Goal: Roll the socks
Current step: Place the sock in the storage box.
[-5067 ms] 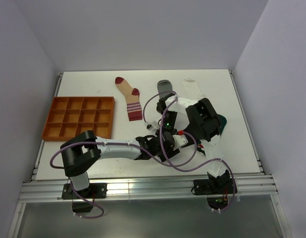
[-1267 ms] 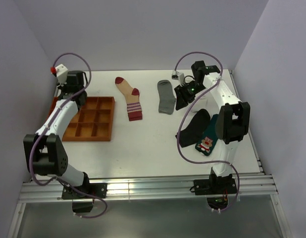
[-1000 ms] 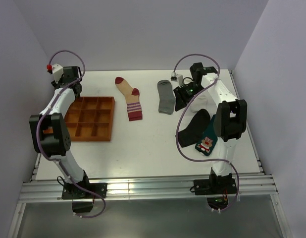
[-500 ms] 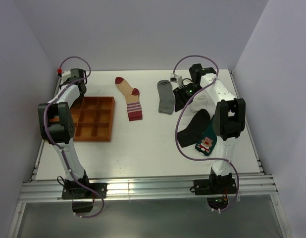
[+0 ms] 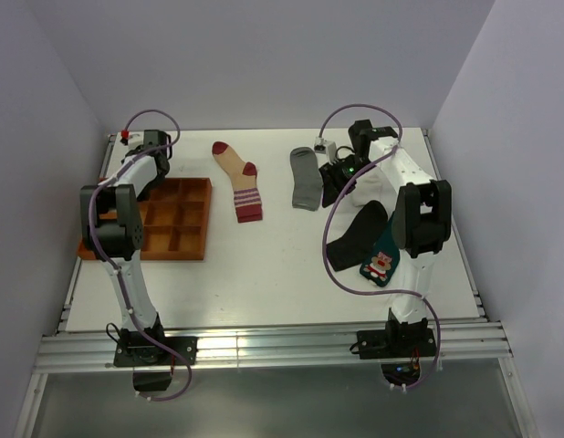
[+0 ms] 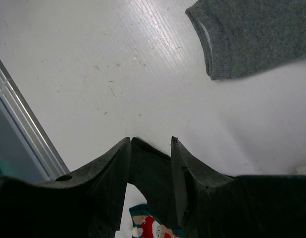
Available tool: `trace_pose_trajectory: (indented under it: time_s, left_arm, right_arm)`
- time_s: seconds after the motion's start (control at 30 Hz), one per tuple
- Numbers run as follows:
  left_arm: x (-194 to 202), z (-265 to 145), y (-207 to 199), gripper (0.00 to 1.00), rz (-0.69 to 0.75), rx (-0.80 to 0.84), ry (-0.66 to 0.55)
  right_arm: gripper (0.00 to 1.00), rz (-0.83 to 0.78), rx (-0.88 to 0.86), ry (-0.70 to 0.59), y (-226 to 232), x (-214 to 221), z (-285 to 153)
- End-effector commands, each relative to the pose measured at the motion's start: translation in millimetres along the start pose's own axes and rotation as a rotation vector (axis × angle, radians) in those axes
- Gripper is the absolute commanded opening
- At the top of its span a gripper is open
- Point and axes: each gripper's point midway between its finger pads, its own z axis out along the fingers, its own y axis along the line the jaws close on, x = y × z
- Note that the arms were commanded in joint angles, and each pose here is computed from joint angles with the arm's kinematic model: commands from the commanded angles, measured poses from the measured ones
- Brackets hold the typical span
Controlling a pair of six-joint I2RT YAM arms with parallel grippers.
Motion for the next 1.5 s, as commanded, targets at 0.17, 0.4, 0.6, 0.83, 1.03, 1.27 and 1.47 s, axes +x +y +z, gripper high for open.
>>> trace_pose_trajectory:
  time_s: [0.17,0.4,0.6,0.83,1.03,1.27,1.47]
  left_arm:
    - [-1,0,-12,0.0,0.07,0.042,0.058]
    - [12,6,-36,0.0,0.041,0.209,0.163]
    - [34,17,-48,0.0,0.007,0.308,0.264]
    - [49,20,-57,0.0,-0.079,0.416,0.36]
    - [58,22,-54,0.03,-0.118,0.413,0.396]
    - [35,8,-46,0.37,-0.159,0.433,0.312]
    - [8,-3,-40,0.5,-0.175,0.44,0.255]
  right_arm:
    - [0.45,-0.01,-0.003,-0.017,-3,0,1]
    - [0.45,-0.008,0.001,-0.016,-2,3,1]
    - [0.45,-0.007,0.004,-0.012,-1,6,1]
    - [0.45,-0.005,0.044,-0.016,-4,9,0]
    - [0.45,-0.002,0.065,-0.015,-5,12,-1]
    - [0.45,0.001,0.082,-0.015,-8,13,-2]
    - [0.44,0.002,0.089,-0.025,-10,5,-4]
